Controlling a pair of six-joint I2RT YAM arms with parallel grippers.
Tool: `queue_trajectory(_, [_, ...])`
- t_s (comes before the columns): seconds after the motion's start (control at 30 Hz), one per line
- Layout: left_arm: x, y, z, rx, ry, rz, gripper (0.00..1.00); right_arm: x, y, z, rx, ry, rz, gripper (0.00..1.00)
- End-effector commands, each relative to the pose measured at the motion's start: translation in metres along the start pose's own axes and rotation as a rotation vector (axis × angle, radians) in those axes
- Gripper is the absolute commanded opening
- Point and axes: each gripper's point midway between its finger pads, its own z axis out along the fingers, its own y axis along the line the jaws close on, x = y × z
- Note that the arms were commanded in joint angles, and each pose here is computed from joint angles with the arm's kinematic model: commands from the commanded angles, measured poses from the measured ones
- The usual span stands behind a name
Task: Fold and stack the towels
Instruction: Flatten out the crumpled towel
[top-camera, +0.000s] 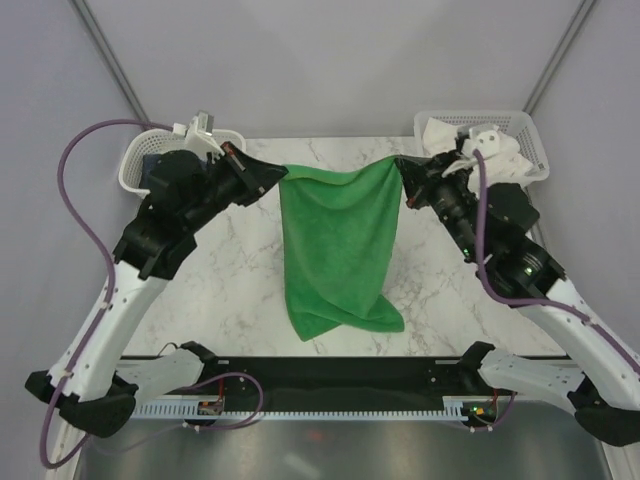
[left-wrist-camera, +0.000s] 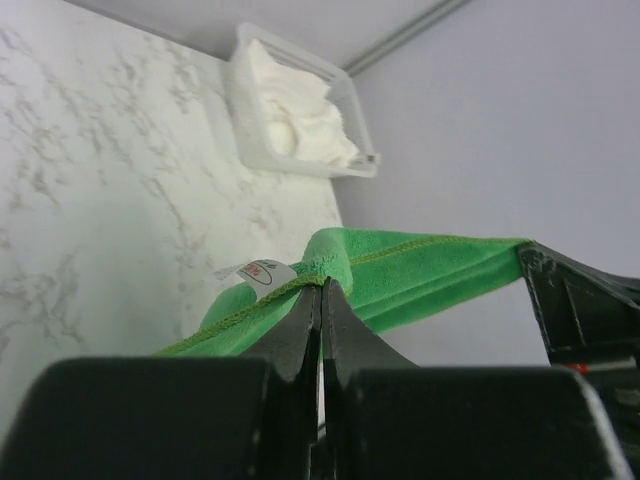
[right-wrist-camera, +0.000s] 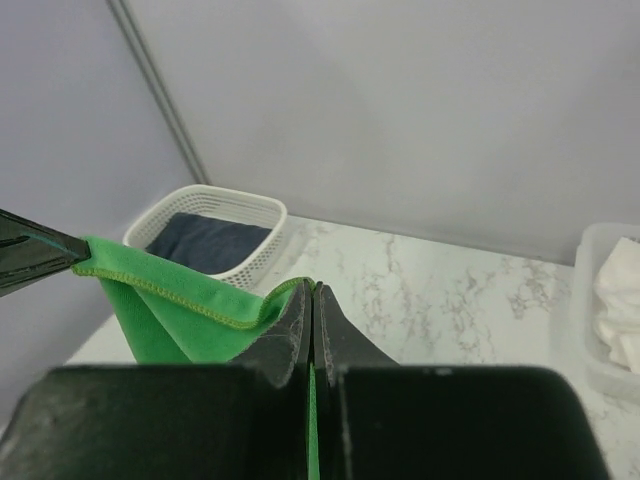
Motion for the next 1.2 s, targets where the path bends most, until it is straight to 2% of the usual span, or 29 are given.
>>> queue_trajectory(0.0, [-0.026, 0.037, 0.034, -0.096, -0.08, 0.073, 0.02, 0.006, -0.018, 0.037, 0.1, -0.046, -0.08, 0.0])
queue_trajectory(0.03, [-0.017, 0.058, 0.051, -0.133, -0.027, 0.059, 0.02, 0.01, -0.026, 0.049, 0.09, -0.035, -0.089, 0.0])
queue_trajectory(0.13, [-0.024, 0.081, 0.085, -0.044, 0.017, -0.028, 0.02, 0.025, -0.056, 0.087, 0.104, -0.019, -0.055, 0.0])
queue_trajectory(0.23, [-0.045, 0.104, 0.105, -0.041, -0.019, -0.036, 0.02, 0.042, -0.078, 0.121, 0.098, 0.009, -0.049, 0.0])
queue_trajectory(0.27, [-0.046, 0.119, 0.117, -0.041, 0.004, -0.053, 0.02, 0.048, -0.082, 0.135, 0.091, 0.025, -0.051, 0.0])
queue_trajectory(0.33, [-0.056, 0.119, 0.13, 0.023, 0.005, -0.062, 0.02, 0.056, -0.098, 0.149, 0.116, 0.036, -0.062, 0.0])
queue_trajectory(0.37, [-0.054, 0.138, 0.142, 0.002, 0.022, -0.082, 0.02, 0.051, -0.1, 0.154, 0.107, 0.01, -0.067, 0.0])
queue_trajectory(0.43, [-0.066, 0.133, 0.153, 0.056, 0.007, -0.061, 0.02, 0.062, -0.118, 0.168, 0.12, 0.02, -0.063, 0.0])
queue_trajectory(0.47, [-0.063, 0.149, 0.166, 0.044, 0.026, -0.073, 0.02, 0.057, -0.122, 0.175, 0.119, 0.01, -0.064, 0.0])
queue_trajectory(0.63, [-0.064, 0.163, 0.202, 0.145, 0.068, -0.091, 0.02, 0.087, -0.159, 0.208, 0.108, 0.048, -0.039, 0.0])
queue_trajectory(0.67, [-0.076, 0.16, 0.206, 0.169, 0.049, -0.073, 0.02, 0.081, -0.161, 0.213, 0.1, 0.022, -0.036, 0.0])
queue_trajectory(0.73, [-0.073, 0.178, 0.224, 0.172, 0.07, -0.084, 0.02, 0.09, -0.176, 0.222, 0.095, 0.02, -0.001, 0.0])
queue_trajectory(0.8, [-0.088, 0.174, 0.233, 0.217, 0.054, -0.063, 0.02, 0.086, -0.185, 0.231, 0.088, -0.012, 0.013, 0.0])
queue_trajectory(0.83, [-0.081, 0.188, 0.244, 0.219, 0.081, -0.075, 0.02, 0.095, -0.186, 0.241, 0.063, 0.006, 0.033, 0.0])
queue_trajectory(0.9, [-0.09, 0.182, 0.251, 0.25, 0.075, -0.058, 0.02, 0.103, -0.191, 0.248, 0.042, 0.014, 0.051, 0.0])
queue_trajectory(1.17, [-0.081, 0.22, 0.284, 0.243, 0.114, -0.114, 0.02, 0.158, -0.219, 0.28, -0.013, 0.078, 0.088, 0.0])
